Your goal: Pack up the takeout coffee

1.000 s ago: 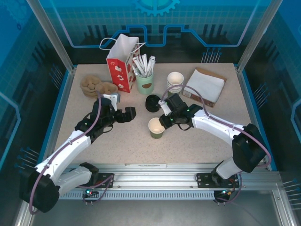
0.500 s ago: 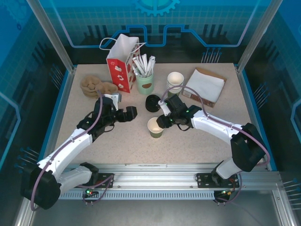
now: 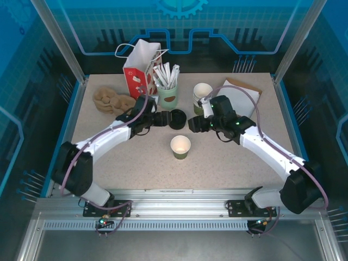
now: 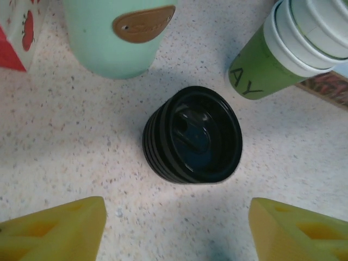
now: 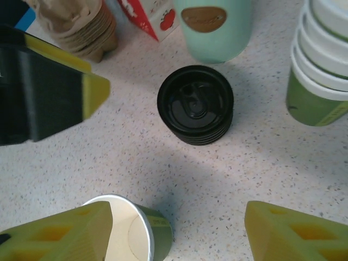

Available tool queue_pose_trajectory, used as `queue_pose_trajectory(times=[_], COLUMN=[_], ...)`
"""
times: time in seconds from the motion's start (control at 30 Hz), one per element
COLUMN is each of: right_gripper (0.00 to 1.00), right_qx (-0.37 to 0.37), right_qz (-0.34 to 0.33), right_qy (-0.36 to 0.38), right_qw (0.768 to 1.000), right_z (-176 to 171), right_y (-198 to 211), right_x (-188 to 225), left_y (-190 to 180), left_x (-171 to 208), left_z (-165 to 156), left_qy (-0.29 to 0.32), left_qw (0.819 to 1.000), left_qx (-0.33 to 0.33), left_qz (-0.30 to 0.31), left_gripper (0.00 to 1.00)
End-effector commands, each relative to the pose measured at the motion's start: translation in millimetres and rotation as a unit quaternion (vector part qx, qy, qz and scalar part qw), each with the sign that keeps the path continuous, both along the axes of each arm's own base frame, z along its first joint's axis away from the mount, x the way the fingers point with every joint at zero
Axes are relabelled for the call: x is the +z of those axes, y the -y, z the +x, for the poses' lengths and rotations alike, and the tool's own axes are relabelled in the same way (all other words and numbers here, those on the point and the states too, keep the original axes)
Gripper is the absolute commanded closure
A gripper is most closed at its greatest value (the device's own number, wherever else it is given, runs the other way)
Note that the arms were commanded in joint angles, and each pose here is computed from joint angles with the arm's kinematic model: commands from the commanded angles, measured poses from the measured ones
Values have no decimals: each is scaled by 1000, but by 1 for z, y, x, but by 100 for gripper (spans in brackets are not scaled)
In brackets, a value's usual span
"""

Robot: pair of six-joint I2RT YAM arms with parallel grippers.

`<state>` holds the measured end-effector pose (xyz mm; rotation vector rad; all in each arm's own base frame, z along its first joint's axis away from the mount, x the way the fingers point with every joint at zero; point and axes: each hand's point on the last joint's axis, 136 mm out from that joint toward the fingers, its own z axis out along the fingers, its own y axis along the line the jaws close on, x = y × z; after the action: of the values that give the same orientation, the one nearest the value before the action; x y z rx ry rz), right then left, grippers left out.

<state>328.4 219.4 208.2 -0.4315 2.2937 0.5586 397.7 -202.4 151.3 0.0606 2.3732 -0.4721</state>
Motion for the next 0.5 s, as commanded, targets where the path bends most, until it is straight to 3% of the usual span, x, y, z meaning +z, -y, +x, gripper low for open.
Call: queue_pose_trajectory(times=[0.0, 0.17, 0.47], right_gripper=[31, 30, 29], right_qx=[-31, -45, -53], right_qz=[10, 13, 14], right_qy=[13, -1, -6], right_qw=[999, 999, 999], right_z=[1, -4, -8], right_y=[16, 30, 35], right_x=[8, 0, -7], left_y=[3, 10, 21], left_x=[-7, -24, -43], left_z=[14, 32, 44], left_qy=[-2, -18, -41], left_qw=[997, 991, 987], left_qx=[-10, -17, -29], left_qz=[79, 128, 150], left_gripper=[34, 45, 59])
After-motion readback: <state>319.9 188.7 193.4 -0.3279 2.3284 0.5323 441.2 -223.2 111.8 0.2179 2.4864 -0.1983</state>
